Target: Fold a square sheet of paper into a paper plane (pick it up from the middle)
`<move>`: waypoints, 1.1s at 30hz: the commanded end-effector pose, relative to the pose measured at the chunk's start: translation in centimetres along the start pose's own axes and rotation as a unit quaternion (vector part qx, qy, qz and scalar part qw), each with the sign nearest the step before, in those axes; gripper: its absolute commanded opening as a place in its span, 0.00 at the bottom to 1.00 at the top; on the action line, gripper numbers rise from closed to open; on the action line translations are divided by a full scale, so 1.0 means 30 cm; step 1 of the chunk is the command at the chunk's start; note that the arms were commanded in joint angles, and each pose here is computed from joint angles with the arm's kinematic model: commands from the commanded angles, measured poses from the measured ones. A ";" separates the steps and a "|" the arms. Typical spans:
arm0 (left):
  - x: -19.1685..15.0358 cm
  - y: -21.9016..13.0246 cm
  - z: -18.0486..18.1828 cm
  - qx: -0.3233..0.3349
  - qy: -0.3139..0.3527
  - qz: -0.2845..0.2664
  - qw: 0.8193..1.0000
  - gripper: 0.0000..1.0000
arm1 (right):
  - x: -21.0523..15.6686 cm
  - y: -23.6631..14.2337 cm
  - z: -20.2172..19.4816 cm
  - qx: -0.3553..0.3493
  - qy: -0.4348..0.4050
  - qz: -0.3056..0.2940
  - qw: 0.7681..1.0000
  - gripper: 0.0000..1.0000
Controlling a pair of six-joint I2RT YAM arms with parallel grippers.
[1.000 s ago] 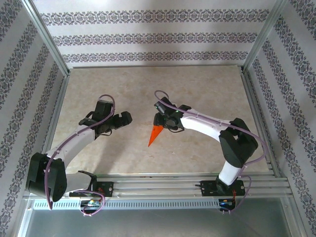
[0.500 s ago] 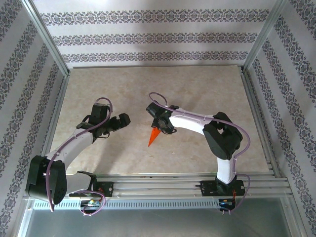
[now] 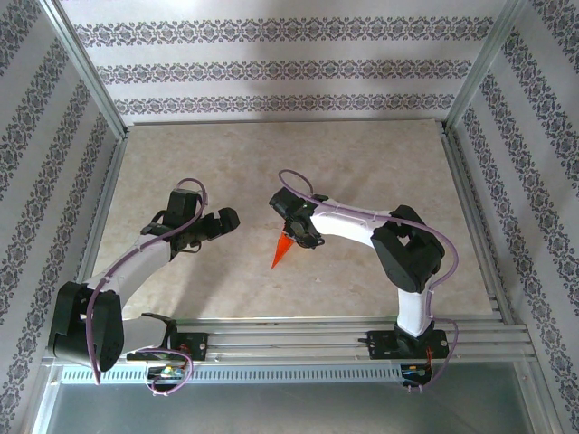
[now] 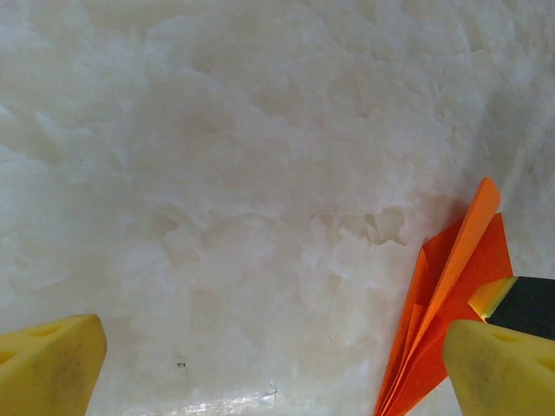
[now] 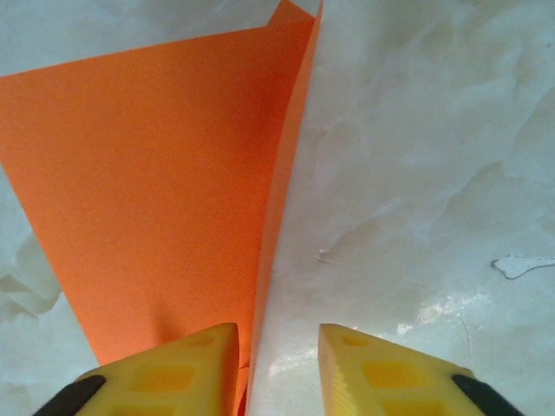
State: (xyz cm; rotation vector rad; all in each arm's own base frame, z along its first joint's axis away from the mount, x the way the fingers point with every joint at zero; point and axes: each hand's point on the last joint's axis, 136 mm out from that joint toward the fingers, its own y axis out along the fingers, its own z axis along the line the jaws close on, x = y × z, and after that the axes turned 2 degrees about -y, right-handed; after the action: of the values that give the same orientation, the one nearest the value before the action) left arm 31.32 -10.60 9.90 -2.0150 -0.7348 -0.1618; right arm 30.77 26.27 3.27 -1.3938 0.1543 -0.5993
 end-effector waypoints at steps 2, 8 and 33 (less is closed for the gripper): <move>0.012 0.003 0.006 -0.003 0.007 -0.008 1.000 1.00 | 0.024 -0.023 -0.032 -0.001 0.025 -0.016 1.000 0.23; 0.015 0.006 0.002 -0.005 0.005 -0.008 1.000 1.00 | 0.045 -0.048 -0.030 0.018 0.029 -0.028 0.999 0.00; 0.024 -0.049 -0.107 -0.096 -0.031 -0.018 0.995 1.00 | 0.005 -0.190 0.463 0.439 -0.112 0.074 0.888 0.00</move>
State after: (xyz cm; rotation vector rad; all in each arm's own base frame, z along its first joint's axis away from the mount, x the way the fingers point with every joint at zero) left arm 31.33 -11.35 12.29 -2.1129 -0.8254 -0.1795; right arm 35.19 37.61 12.36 -0.6207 -0.1910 -0.3449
